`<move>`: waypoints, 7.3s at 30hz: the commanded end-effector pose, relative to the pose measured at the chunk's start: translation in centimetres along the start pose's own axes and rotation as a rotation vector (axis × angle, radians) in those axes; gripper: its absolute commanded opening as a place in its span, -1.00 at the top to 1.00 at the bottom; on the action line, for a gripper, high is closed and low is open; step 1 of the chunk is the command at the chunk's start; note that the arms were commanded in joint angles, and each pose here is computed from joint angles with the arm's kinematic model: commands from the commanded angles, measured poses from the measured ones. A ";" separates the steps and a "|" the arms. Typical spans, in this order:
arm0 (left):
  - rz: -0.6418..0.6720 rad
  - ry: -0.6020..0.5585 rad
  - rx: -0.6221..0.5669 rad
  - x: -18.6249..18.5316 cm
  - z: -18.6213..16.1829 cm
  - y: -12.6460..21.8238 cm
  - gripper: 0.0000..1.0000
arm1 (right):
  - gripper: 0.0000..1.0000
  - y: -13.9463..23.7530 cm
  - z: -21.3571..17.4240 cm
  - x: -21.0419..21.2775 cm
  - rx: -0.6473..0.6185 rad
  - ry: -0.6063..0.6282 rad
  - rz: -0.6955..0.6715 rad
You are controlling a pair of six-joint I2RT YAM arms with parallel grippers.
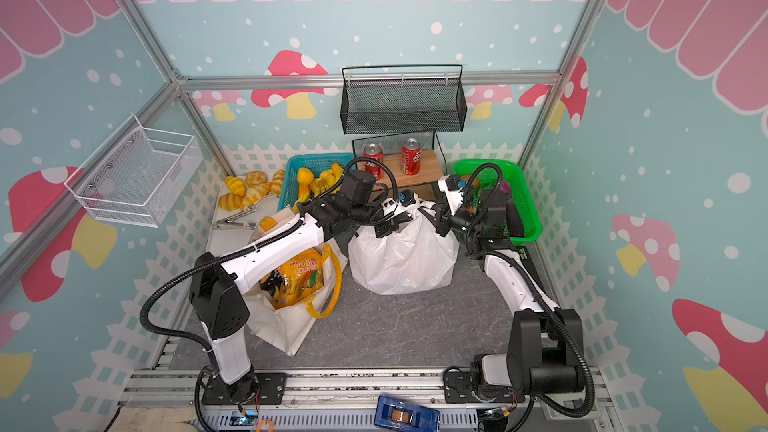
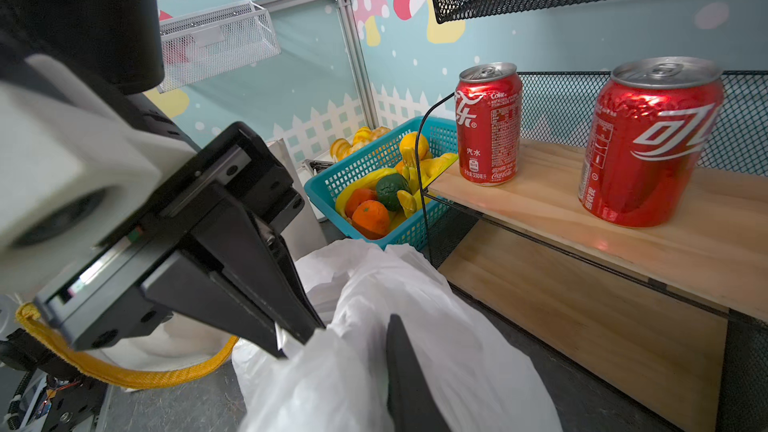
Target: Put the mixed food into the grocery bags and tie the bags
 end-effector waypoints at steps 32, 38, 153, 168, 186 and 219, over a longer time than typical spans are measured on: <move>0.012 -0.063 -0.005 0.2 0.4 -0.5 1.00 | -0.13 1.3 0.8 0.7 0.066 0.099 -0.110; 0.010 -0.081 0.011 0.1 0.2 -0.9 1.00 | -0.18 0.8 1.4 0.8 0.036 0.078 -0.042; -0.117 -0.130 -0.019 2.7 0.5 2.0 1.00 | 0.24 -3.2 -1.8 -1.2 0.075 0.559 0.083; -0.011 -0.032 0.091 3.5 -0.6 2.8 0.40 | 1.00 -3.3 -1.8 -0.5 0.051 0.559 -0.004; 0.024 0.098 0.137 3.8 -0.4 4.6 1.00 | 1.00 -2.1 -1.4 0.8 0.034 0.667 -0.213; 0.042 0.523 -0.193 -4.0 6.0 2.9 1.00 | 1.00 -0.8 -1.6 6.2 -0.289 0.304 -0.051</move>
Point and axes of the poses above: each gripper's point midway between its finger pads, its own y axis back along the fingers, its own x axis along the line the jaws close on, z = x × y, the point moved 8 cm from there along y, back along the fingers, and after that the axes turned 5 degrees about -y, right-handed, at the moved point
